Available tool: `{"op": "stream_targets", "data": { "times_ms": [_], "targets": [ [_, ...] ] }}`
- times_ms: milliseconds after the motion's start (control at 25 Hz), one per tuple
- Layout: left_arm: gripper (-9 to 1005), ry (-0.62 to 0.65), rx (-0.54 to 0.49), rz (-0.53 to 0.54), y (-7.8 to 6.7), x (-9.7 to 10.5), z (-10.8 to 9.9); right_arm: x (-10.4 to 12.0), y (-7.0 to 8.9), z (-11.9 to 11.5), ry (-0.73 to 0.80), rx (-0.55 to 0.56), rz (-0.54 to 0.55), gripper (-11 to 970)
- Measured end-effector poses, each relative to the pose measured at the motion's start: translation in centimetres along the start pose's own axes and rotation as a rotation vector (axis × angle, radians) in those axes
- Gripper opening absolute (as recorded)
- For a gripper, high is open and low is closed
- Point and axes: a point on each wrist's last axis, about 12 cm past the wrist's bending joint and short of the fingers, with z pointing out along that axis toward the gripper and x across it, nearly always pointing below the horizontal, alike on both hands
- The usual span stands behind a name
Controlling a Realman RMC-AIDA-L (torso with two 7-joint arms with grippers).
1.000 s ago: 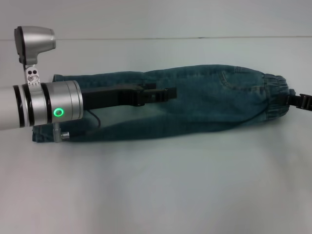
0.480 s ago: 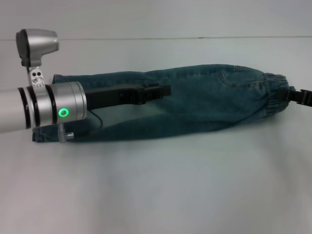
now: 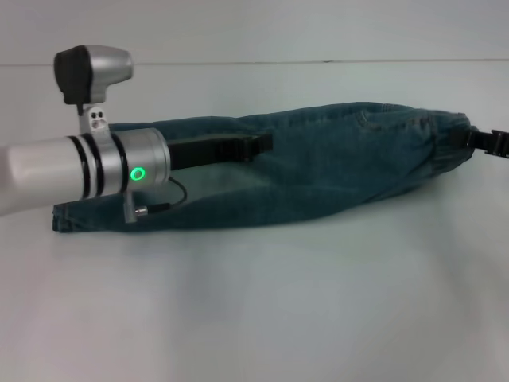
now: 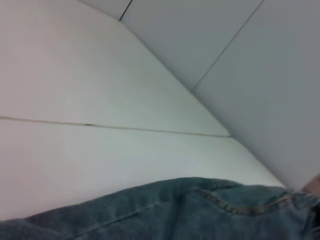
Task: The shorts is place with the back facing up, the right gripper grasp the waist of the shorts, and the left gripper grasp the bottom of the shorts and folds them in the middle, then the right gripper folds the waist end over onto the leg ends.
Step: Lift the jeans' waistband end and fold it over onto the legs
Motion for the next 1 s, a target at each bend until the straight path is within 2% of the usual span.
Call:
{"op": "stream_targets", "data": {
  "times_ms": [160,560,1000],
  "targets": [
    [17,0.024,-0.01,0.025,-0.5,-0.3,1.1,-0.9,0.6,0.3,-0.002,-0.025,-0.019,86],
    [23,0.066,-0.039,0.03,-1.0,0.0,2.8,-3.2,1.8,0.2,-0.017,-0.069,-0.067,96],
    [26,0.118,-0.144,0.072,-1.1,0.7,4.7,-5.2,3.5,0.9,-0.019,-0.116,-0.122,108]
  ]
}}
